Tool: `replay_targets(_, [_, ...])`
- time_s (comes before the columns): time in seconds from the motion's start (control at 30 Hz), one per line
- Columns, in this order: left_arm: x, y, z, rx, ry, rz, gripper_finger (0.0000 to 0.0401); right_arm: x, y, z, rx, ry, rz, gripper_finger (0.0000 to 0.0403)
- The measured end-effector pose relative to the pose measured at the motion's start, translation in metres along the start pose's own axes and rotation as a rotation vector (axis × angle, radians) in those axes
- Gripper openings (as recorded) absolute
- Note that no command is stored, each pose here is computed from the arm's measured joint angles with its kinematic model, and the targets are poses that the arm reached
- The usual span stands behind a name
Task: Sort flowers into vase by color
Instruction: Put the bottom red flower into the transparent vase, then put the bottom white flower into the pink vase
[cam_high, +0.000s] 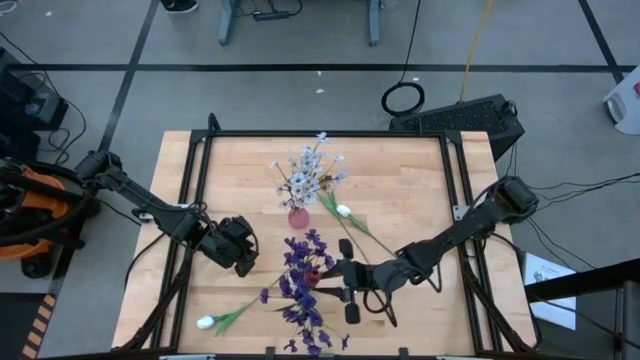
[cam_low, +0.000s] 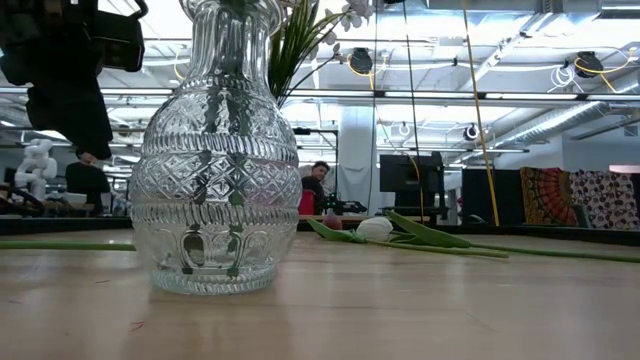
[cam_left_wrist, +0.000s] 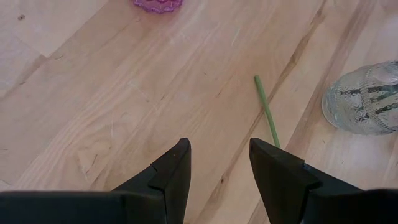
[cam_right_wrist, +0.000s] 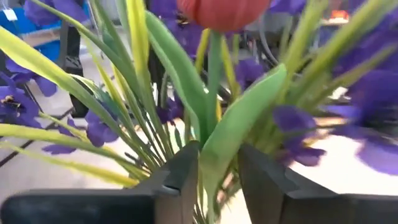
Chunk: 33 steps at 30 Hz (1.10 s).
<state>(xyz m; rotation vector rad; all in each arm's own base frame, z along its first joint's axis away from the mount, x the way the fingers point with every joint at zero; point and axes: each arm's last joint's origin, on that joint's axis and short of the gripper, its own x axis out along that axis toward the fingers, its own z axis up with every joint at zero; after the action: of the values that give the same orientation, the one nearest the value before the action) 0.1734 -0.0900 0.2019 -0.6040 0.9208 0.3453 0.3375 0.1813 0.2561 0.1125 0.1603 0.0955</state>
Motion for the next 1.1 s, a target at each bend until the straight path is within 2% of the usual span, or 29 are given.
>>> replay_targets(0.27, [0.000,0.000,0.000,-0.029,-0.007,0.003,0.0169,-0.032,-0.010,0.023,0.034,0.121,-0.029,0.0141])
replay_targets(0.43, [0.000,0.000,0.000,-0.030,-0.008,0.003,0.0169,-0.048,-0.015,0.032,0.117,0.163,-0.050,0.0137])
replay_targets(0.63, [0.000,0.000,0.000,-0.030,-0.008,0.003,0.0169,-0.059,-0.023,0.028,0.276,0.266,-0.125,0.0123])
replay_targets(0.77, [0.000,0.000,0.000,-0.029,-0.007,0.002,0.0169,-0.062,-0.029,0.016,0.433,0.372,-0.222,0.0109])
replay_targets(0.93, [0.000,0.000,0.000,-0.027,-0.004,0.001,0.0169,-0.074,-0.040,-0.002,0.648,0.515,-0.429,0.0088])
replay_targets(1.1, [0.000,0.000,-0.001,-0.012,0.030,-0.014,0.0169,-0.085,-0.047,-0.013,0.754,0.593,-0.603,0.0074])
